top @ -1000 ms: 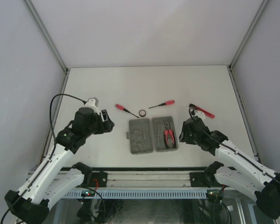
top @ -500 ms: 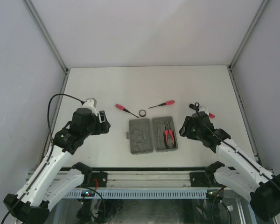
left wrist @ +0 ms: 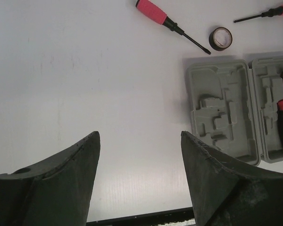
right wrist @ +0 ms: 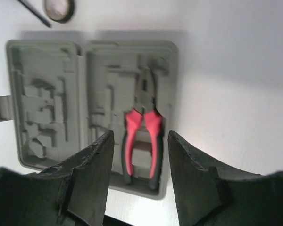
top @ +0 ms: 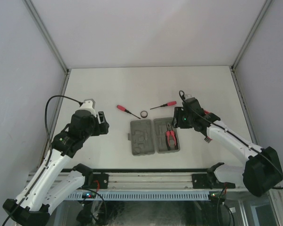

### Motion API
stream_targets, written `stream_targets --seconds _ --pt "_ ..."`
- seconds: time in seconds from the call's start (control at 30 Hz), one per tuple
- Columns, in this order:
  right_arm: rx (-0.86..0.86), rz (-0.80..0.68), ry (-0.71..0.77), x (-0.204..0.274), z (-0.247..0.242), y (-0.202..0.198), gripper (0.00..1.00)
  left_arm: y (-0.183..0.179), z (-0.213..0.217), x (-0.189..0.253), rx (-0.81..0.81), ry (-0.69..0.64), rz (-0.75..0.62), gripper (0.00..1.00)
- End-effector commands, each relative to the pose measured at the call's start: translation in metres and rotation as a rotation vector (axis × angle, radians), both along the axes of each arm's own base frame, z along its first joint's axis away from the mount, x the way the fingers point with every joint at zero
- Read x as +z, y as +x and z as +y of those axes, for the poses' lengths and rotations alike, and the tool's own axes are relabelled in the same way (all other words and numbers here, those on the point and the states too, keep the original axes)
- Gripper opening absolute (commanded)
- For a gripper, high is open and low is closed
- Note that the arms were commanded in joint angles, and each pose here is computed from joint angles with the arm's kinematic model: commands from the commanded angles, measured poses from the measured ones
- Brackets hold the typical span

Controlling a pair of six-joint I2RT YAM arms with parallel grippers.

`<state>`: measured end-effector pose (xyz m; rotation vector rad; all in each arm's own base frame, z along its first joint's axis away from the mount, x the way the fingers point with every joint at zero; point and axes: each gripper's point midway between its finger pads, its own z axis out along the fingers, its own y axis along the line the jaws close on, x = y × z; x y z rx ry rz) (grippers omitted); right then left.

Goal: Sort the tools into containers
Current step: Pick up the screwdriver from the center of the board.

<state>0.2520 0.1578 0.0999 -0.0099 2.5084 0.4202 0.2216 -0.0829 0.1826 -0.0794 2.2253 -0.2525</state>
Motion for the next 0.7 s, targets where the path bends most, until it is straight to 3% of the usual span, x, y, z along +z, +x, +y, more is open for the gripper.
stream_targets --seconds 0.0,0.67 --pt "0.143 -0.122 -0.011 0.031 0.036 0.033 0.49 0.007 0.006 0.020 0.025 0.011 -0.067 0.73" --pt "0.571 -0.176 0.129 0.031 0.246 0.127 0.50 -0.005 0.032 0.051 0.133 -0.007 -0.207 0.75"
